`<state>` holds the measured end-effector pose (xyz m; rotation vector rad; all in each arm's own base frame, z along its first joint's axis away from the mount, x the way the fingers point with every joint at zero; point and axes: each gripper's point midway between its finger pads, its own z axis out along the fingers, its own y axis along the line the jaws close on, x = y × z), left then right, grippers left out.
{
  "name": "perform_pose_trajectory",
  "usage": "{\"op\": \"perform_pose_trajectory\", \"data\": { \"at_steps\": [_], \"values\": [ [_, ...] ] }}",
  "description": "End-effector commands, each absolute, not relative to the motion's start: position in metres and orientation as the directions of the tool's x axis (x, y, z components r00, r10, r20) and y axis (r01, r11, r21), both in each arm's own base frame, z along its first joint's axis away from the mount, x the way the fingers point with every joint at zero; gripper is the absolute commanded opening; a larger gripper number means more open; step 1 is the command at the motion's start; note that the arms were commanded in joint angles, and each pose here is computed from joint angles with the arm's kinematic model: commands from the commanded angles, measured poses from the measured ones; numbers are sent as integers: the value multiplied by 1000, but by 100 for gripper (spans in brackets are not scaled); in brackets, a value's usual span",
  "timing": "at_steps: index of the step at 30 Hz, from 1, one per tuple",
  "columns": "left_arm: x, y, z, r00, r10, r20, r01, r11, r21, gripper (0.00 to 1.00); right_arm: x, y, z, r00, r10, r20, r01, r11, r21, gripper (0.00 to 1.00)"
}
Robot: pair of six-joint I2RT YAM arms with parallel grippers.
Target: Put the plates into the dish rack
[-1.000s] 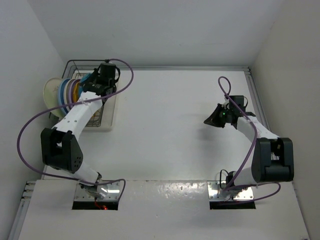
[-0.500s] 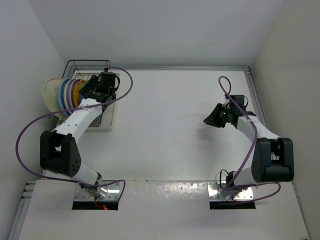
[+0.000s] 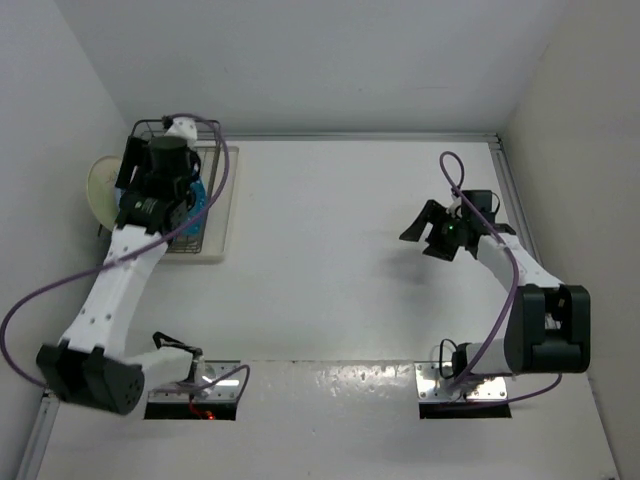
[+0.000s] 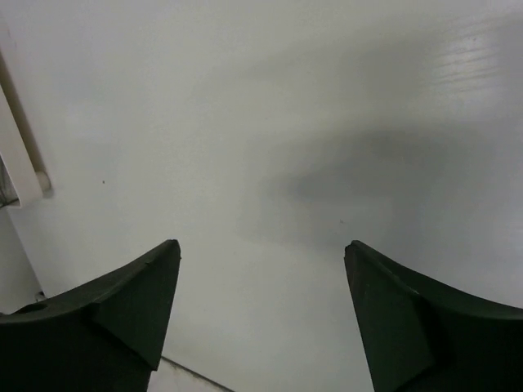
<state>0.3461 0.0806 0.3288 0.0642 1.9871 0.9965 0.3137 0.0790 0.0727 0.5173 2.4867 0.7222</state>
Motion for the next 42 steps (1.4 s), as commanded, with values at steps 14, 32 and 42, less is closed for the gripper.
{"op": "perform_pose_trajectory", "data": {
  "at_steps": [14, 32, 42],
  "values": [
    [201, 40, 90, -492, 683, -540, 312, 717, 623, 100, 273, 56, 86, -763, 392, -514, 137, 875, 464, 100],
    [194, 63, 37, -570, 579, -583, 182, 781, 598, 100, 223, 56, 51, -741, 453, -496, 203, 855, 477, 100],
    [195, 61, 37, -566, 580, -586, 188, 782, 594, 100, 216, 55, 39, -758, 455, -468, 227, 856, 464, 100]
  ]
}}
